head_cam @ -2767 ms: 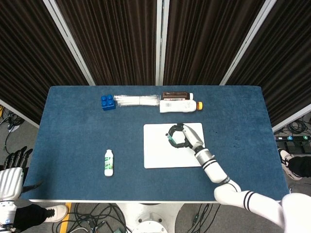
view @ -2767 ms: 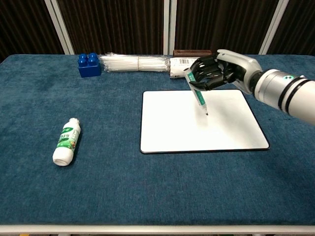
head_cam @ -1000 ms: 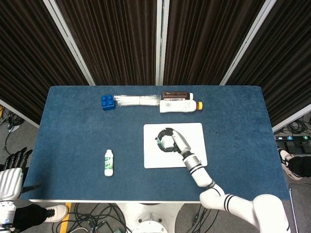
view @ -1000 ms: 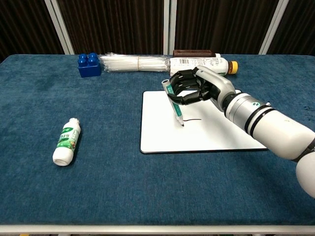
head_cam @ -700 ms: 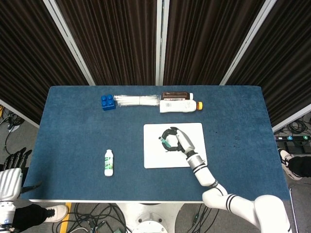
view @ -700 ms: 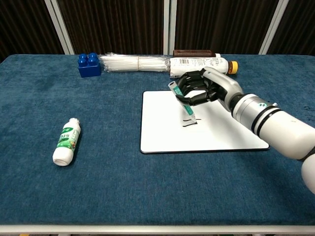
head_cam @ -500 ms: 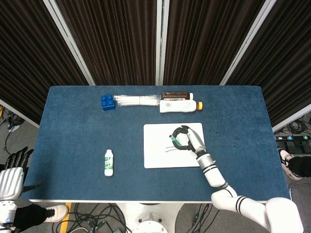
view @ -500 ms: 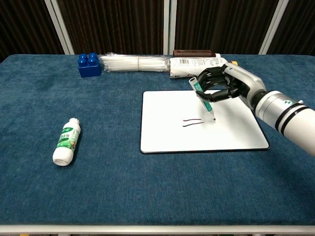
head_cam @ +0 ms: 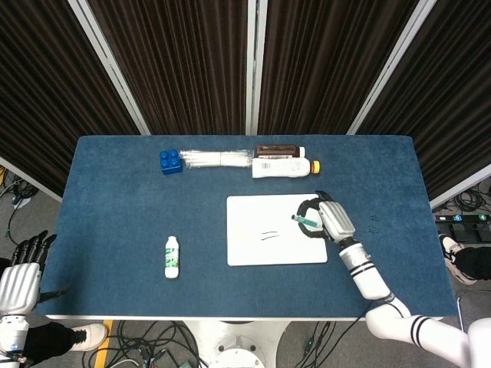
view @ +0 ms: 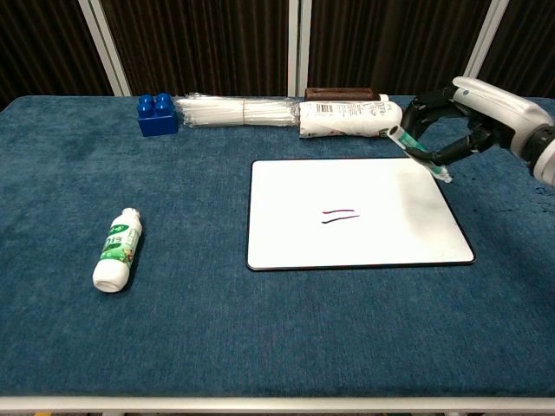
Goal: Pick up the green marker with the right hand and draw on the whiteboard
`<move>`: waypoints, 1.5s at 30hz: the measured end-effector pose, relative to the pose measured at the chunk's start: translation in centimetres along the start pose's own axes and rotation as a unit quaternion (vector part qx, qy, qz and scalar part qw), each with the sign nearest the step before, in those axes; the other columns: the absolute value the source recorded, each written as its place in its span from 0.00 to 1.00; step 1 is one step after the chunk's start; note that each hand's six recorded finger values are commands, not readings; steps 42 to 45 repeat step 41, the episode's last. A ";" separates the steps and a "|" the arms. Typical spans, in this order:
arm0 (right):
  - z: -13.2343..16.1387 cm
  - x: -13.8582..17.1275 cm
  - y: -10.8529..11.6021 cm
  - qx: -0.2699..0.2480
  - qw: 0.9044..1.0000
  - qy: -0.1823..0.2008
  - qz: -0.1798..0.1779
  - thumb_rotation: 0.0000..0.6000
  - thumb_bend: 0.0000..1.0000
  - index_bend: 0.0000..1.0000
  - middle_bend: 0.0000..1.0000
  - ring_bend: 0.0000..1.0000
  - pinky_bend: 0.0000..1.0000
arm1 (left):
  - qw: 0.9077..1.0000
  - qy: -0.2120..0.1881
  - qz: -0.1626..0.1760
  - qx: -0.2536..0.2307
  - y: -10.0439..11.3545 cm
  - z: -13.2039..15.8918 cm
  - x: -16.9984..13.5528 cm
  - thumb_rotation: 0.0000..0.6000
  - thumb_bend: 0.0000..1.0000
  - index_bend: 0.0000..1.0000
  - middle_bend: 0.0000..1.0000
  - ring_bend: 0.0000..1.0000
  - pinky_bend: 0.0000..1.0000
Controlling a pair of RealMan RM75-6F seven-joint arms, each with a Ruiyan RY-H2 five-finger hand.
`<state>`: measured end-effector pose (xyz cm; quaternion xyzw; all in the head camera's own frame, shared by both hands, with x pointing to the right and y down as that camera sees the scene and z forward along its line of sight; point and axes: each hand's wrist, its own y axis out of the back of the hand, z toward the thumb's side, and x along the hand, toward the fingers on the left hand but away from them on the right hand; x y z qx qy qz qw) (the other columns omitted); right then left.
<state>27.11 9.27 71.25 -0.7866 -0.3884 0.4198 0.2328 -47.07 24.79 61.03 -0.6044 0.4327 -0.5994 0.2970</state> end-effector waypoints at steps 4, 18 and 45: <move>-2.0 1.3 1.3 0.167 0.986 -0.022 0.010 1.00 0.46 0.66 0.53 0.24 0.07 | 1.000 -0.003 -0.003 0.000 -0.1 0.3 0.0 1.00 0.00 0.09 0.00 0.00 0.00; -10.1 4.3 0.9 0.424 0.896 -0.110 0.076 1.00 0.44 0.37 0.34 0.07 0.01 | 1.000 0.003 -0.007 0.005 0.1 0.5 -0.4 1.00 0.00 0.09 0.00 0.00 0.00; -5.1 18.5 11.2 0.233 0.956 -0.136 -0.116 1.00 0.44 0.09 0.21 0.02 0.00 | 1.000 -0.005 0.014 0.013 0.6 0.9 0.1 1.00 0.00 0.09 0.00 0.00 0.00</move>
